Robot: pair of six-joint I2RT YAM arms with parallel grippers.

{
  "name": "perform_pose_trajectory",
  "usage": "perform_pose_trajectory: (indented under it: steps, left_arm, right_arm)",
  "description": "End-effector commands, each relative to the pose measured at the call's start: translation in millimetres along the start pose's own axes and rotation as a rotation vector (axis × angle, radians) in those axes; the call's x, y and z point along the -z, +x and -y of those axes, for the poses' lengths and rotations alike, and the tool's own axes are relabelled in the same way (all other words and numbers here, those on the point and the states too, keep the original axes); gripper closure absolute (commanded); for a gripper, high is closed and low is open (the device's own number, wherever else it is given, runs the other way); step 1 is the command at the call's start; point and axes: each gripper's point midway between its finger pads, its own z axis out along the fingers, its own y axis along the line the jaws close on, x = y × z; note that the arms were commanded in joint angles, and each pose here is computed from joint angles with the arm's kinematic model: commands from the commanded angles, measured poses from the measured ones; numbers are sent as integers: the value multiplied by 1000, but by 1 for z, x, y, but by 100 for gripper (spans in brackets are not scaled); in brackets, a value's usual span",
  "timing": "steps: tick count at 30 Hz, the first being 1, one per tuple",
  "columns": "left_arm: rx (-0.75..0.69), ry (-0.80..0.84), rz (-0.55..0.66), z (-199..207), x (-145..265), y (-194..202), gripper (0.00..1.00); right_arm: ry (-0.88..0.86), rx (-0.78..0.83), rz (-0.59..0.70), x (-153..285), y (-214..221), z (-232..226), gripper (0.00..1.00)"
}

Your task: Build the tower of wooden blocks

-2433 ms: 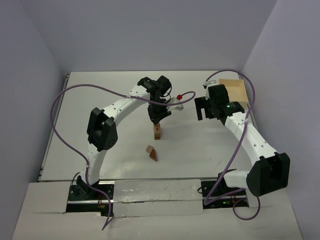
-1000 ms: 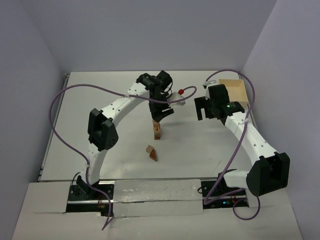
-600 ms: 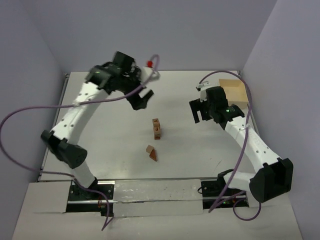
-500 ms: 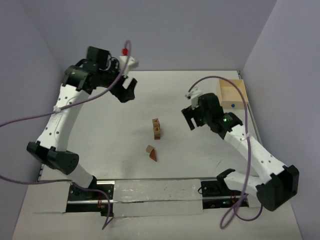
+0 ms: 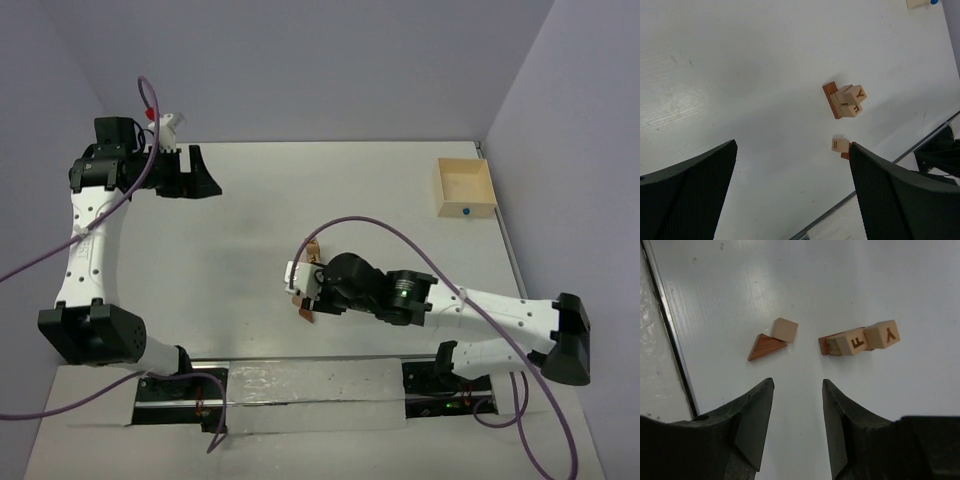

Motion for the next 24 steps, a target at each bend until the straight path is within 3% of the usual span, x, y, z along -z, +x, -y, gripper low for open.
perform_pose_trajectory:
  steps: [1, 7, 13, 24]
  left_arm:
    - [11, -31, 155, 19, 28, -19, 1]
    - [107, -118, 206, 7, 43, -15, 6]
    - [108, -219, 235, 0, 61, -8, 1]
    - [103, -233, 270, 7, 74, 1, 1]
  right_arm:
    - [-16, 9, 48, -19, -34, -2, 49]
    - [-154, -31, -29, -49, -43, -31, 49]
    - [-233, -70, -65, -71, -56, -50, 48]
    - [-299, -347, -250, -93, -28, -73, 40]
